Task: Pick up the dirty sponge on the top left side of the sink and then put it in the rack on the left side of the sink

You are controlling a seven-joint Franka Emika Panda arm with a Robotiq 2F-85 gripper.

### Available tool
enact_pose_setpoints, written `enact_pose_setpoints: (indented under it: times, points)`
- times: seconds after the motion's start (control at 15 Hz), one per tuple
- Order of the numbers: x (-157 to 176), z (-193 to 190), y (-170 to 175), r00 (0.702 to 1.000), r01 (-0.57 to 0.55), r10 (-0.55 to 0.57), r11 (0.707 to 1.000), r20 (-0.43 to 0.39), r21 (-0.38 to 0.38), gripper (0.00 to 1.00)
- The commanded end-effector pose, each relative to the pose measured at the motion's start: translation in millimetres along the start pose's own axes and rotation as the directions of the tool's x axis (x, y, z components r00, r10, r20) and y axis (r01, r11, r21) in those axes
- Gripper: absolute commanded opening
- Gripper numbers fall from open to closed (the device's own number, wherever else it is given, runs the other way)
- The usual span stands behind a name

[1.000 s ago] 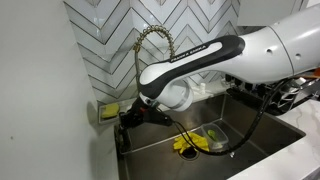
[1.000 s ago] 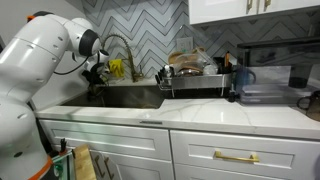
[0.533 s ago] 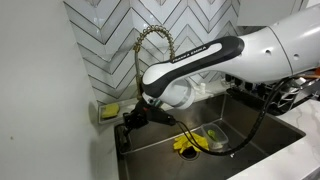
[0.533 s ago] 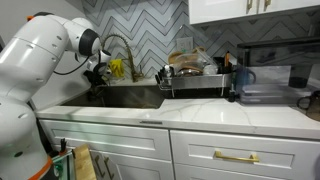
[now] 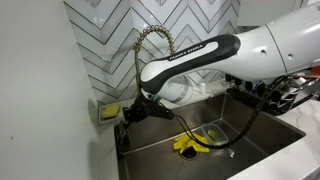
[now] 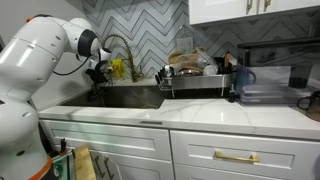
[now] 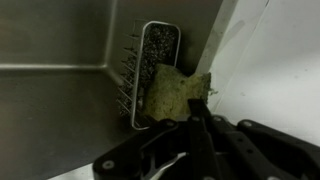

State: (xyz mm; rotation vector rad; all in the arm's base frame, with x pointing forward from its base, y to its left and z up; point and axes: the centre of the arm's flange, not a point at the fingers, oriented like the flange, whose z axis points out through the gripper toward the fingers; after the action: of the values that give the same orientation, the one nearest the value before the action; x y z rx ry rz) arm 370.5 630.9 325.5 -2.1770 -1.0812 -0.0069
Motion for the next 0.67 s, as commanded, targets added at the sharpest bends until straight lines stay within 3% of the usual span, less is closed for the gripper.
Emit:
enact_pose_setpoints:
  times: [0.0,0.27,0.33,0.4,0.6]
  points:
    - [3.8,13.1,-0.1,0.999,-0.029,0.030,0.999,0.043,-0.019,0.00]
    - [2.5,16.8,1.8,0.996,-0.049,0.052,0.998,0.074,-0.038,0.00]
    - [4.0,16.1,1.4,0.997,-0.045,0.047,0.998,0.064,-0.033,0.07]
    - [5.8,12.9,-0.7,0.998,-0.039,0.041,0.999,0.052,-0.033,0.27]
    - [9.8,3.9,-10.4,0.999,-0.028,0.030,0.998,0.040,-0.055,0.49]
